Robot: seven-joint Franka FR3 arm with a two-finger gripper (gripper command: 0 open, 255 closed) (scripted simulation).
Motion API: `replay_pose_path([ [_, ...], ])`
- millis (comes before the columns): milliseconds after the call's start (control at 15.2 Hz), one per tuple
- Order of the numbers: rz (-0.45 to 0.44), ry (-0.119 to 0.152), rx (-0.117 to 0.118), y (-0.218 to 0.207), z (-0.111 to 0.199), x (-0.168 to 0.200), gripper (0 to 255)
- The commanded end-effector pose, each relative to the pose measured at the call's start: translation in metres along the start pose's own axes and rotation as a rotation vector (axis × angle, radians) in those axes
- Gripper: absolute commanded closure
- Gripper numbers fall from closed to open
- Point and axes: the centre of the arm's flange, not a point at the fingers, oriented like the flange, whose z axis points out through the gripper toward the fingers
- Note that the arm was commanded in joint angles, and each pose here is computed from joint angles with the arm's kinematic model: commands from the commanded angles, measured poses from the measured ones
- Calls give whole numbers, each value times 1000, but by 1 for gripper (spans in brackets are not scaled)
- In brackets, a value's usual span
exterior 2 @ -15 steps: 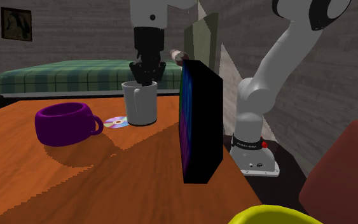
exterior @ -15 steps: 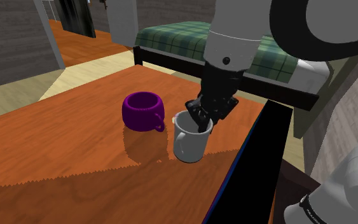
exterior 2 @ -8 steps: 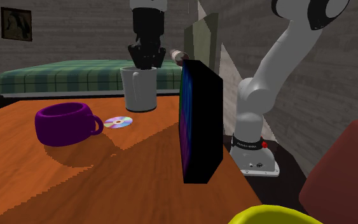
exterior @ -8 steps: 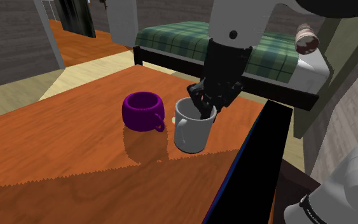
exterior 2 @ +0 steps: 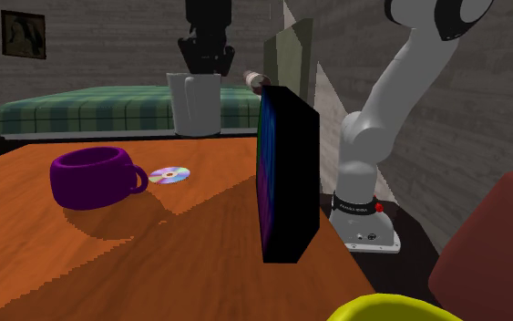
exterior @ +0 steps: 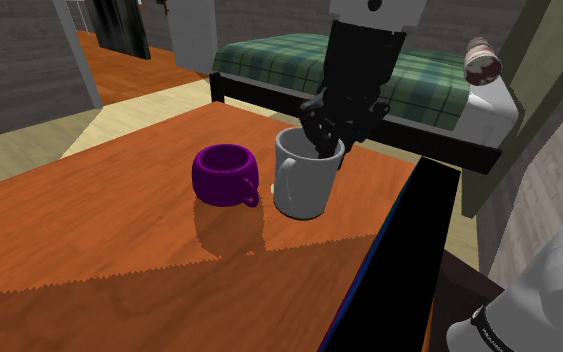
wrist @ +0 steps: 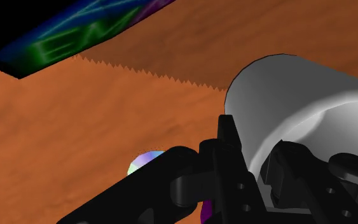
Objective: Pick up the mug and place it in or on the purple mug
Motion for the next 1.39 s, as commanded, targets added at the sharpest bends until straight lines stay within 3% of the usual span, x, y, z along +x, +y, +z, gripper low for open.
replay_pose_path([
  [0, 0, 0, 0, -5, -3, 20, 255],
  [1122, 0, 0, 0, -53, -17, 244, 255],
  [1320, 0, 0, 0, -51, -2, 244, 255],
])
